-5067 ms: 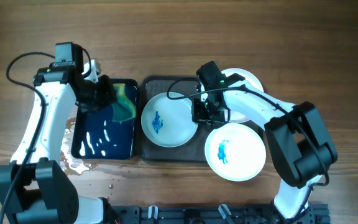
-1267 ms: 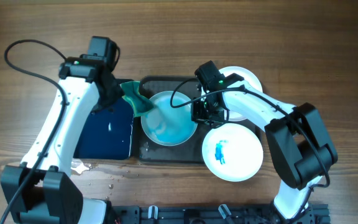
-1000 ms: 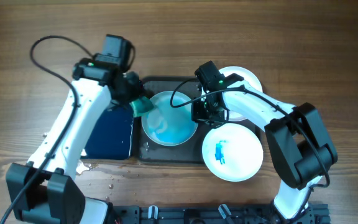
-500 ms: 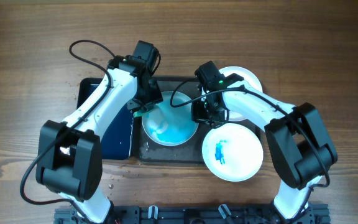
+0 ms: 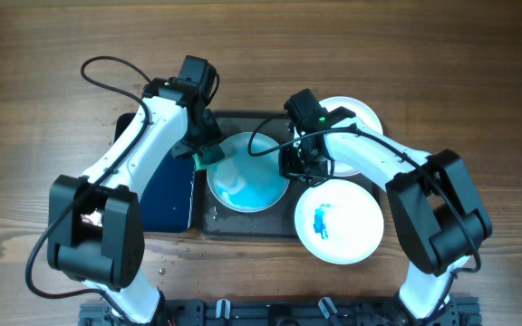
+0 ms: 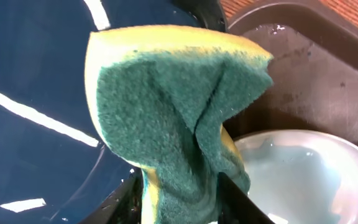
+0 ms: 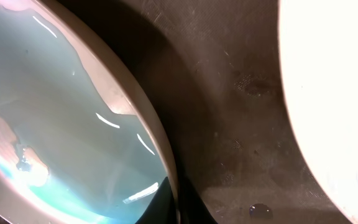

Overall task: Clean dirty plates on tray and stack at the side
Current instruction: 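Return the sponge to the water tray and release it with the left gripper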

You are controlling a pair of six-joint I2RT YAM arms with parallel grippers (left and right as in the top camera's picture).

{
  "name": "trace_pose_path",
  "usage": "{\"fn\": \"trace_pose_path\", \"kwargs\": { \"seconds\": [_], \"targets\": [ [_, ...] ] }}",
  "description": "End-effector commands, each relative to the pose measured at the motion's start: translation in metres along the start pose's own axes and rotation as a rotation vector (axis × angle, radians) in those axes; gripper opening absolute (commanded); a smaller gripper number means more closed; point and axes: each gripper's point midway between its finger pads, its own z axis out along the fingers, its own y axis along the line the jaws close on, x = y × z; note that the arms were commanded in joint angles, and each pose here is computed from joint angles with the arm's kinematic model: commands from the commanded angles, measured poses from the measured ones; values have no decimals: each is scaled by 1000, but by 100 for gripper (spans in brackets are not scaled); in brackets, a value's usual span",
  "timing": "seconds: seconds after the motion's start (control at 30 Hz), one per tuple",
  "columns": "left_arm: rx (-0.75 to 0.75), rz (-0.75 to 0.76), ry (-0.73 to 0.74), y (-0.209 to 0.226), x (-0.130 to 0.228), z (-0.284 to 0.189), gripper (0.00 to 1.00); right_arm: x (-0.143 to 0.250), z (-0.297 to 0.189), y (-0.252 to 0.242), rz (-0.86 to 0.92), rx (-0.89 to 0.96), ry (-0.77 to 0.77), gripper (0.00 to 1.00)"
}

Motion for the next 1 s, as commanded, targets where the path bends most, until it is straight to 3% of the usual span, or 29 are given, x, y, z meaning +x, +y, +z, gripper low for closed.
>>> {"fn": "trace_pose_path", "kwargs": {
  "seconds": [0.0,0.13,0.17,0.2,0.23,0.4,0.53,0.63,0.77,0.97],
  "targets": [
    [-13,-12,-7,2,-6,4,33,0,7,-13,-3,48,7,4],
    [-42,-8,28,4,-1,18,29,3,7,-15,-1,54,16,4],
    [-45,-8,32,4,-1,20,23,3,7,-15,0,54,17,4],
    [-46,-8,32,4,-1,20,7,3,7,-15,1,54,17,4],
    [-45,-8,32,4,-1,20,4,3,7,-15,-1,54,17,4],
    [-38,-9,22,4,-2,15,4,5,7,-16,2,59,26,4],
    [-11,-15,-49,6,-9,-15,4,5,7,-16,2,60,27,4],
    [-71,0,-58,37,0,-46,4,6,7,-17,1,61,28,4],
    [-139,8,-25,63,0,-46,4,6,7,-17,-4,62,30,4],
    [-193,-108,59,114,8,-16,4,5,7,-17,-5,61,28,4]
  ]
}}
